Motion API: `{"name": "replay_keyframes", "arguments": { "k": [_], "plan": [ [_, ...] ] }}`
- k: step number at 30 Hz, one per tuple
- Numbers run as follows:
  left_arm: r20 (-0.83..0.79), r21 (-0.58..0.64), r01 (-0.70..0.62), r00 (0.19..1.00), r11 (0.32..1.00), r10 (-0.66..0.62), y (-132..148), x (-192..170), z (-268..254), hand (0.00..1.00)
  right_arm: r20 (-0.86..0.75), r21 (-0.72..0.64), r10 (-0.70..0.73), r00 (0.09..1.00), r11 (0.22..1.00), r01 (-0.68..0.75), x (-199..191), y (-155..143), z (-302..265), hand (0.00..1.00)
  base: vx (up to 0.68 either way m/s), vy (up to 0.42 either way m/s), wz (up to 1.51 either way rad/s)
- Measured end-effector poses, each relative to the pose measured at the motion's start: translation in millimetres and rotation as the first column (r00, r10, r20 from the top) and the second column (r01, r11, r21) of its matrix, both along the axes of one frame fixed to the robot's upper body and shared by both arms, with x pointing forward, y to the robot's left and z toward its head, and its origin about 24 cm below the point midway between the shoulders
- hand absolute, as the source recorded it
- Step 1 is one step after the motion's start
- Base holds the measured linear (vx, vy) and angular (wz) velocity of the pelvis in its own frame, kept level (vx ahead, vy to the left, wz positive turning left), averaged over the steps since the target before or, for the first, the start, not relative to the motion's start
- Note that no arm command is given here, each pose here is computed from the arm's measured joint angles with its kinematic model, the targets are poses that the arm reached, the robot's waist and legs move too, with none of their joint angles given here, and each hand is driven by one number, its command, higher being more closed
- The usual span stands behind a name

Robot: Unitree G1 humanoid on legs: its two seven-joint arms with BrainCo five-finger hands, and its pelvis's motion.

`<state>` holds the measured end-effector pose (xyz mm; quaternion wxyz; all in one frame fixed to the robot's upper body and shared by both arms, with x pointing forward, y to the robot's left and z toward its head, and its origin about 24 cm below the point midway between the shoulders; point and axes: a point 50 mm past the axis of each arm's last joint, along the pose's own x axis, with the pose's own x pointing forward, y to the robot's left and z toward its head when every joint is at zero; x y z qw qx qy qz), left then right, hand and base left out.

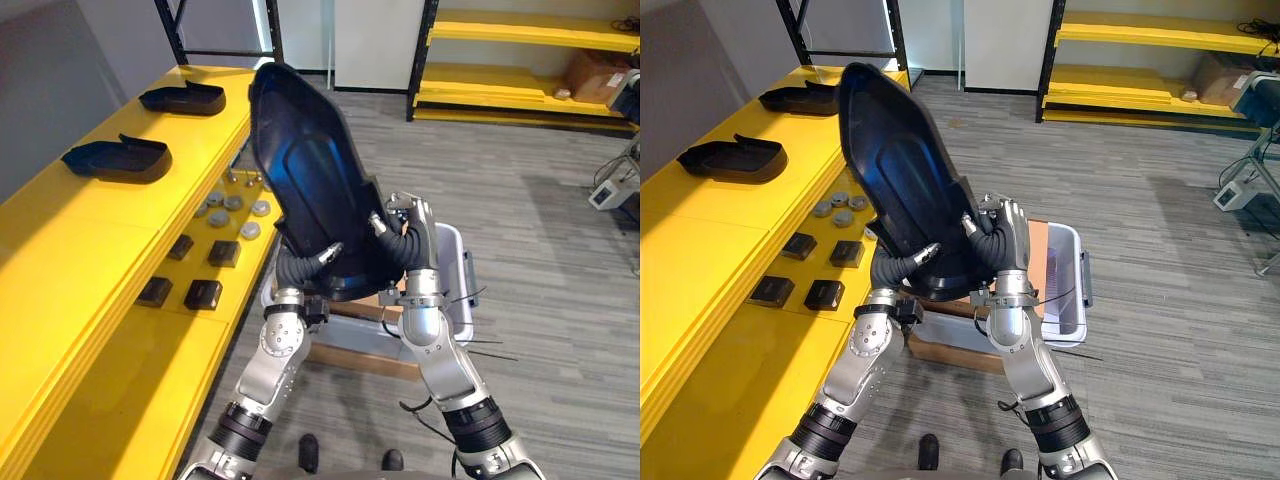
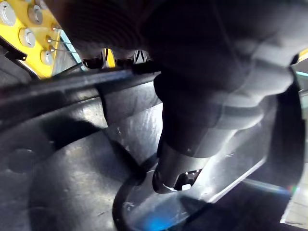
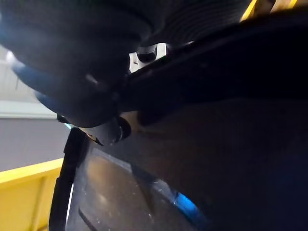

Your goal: Walk over and take plastic housings, then place them on the shelf

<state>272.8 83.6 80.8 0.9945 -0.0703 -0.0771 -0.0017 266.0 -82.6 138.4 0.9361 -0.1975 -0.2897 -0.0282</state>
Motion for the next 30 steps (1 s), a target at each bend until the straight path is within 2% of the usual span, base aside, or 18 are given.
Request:
{"name": "replay_keyframes", "arguments": {
  "k": [4,10,13,16,18,20,21,23,25,26,28,29,30],
  "plan": [
    [0.038,0.132,-0.049,0.998,0.990,0.044,4.9,0.6,1.1,1.00,-0.012,0.044,0.056,0.998,0.997,-0.056,-0.2,-2.0,0.5,0.00,0.00,0.000,0.00],
    [0.091,0.217,-0.120,0.991,0.969,0.103,12.9,0.3,6.5,1.00,0.051,0.141,0.112,0.992,0.983,-0.118,-6.9,-13.3,18.7,0.00,0.00,0.000,0.00],
    [0.113,0.227,-0.172,0.982,0.959,0.150,21.4,-5.6,8.4,1.00,0.111,0.245,0.048,0.993,0.967,-0.075,-11.6,-36.6,29.5,0.00,0.00,-0.002,-0.01],
    [0.102,0.237,-0.232,0.972,0.943,0.213,33.8,-12.7,3.1,1.00,0.124,0.346,-0.080,0.989,0.938,0.032,-13.4,-74.0,31.4,0.00,0.00,-0.004,-0.02],
    [0.077,0.250,-0.277,0.961,0.928,0.266,46.0,-19.6,-4.7,1.00,0.098,0.443,-0.204,0.974,0.885,0.141,-20.0,-107.0,23.9,0.00,0.00,0.000,0.00],
    [0.063,0.265,-0.303,0.953,0.915,0.297,53.6,-23.3,-9.3,1.00,0.071,0.488,-0.282,0.957,0.846,0.213,-26.2,-126.7,17.1,0.00,0.00,0.000,0.00],
    [0.058,0.264,-0.329,0.944,0.907,0.326,60.9,-28.7,-10.7,1.00,0.034,0.517,-0.354,0.935,0.807,0.287,-32.5,-145.3,7.3,0.00,0.00,0.000,0.00],
    [0.061,0.261,-0.357,0.933,0.897,0.354,68.0,-33.4,-10.1,1.00,-0.044,0.531,-0.428,0.903,0.755,0.384,-36.6,-164.2,-10.9,0.00,0.00,0.000,0.00],
    [0.074,0.249,-0.397,0.917,0.884,0.391,76.8,-38.2,-6.3,1.00,-0.251,0.521,-0.509,0.823,0.646,0.558,-45.2,-190.2,-57.7,0.00,0.00,0.000,0.00],
    [0.079,0.245,-0.403,0.915,0.882,0.396,77.9,-38.7,-5.1,1.00,-0.310,0.504,-0.525,0.793,0.616,0.605,-49.6,-196.5,-71.4,0.00,0.00,0.000,0.00],
    [0.086,0.240,-0.412,0.911,0.879,0.403,79.8,-40.2,-3.7,1.00,-0.549,0.434,-0.522,0.652,0.488,0.757,-74.1,-213.3,-129.1,0.00,0.02,-0.010,0.00],
    [0.084,0.241,-0.412,0.911,0.879,0.404,80.2,-41.1,-4.5,1.00,-0.605,0.406,-0.512,0.610,0.461,0.789,-81.6,-215.2,-143.8,0.00,0.06,-0.028,-0.03],
    [0.073,0.246,-0.411,0.911,0.878,0.406,81.0,-43.7,-7.5,1.00,-0.706,0.338,-0.486,0.515,0.408,0.848,-99.6,-217.9,-171.4,0.00,0.04,-0.019,-0.05]
  ]
}}
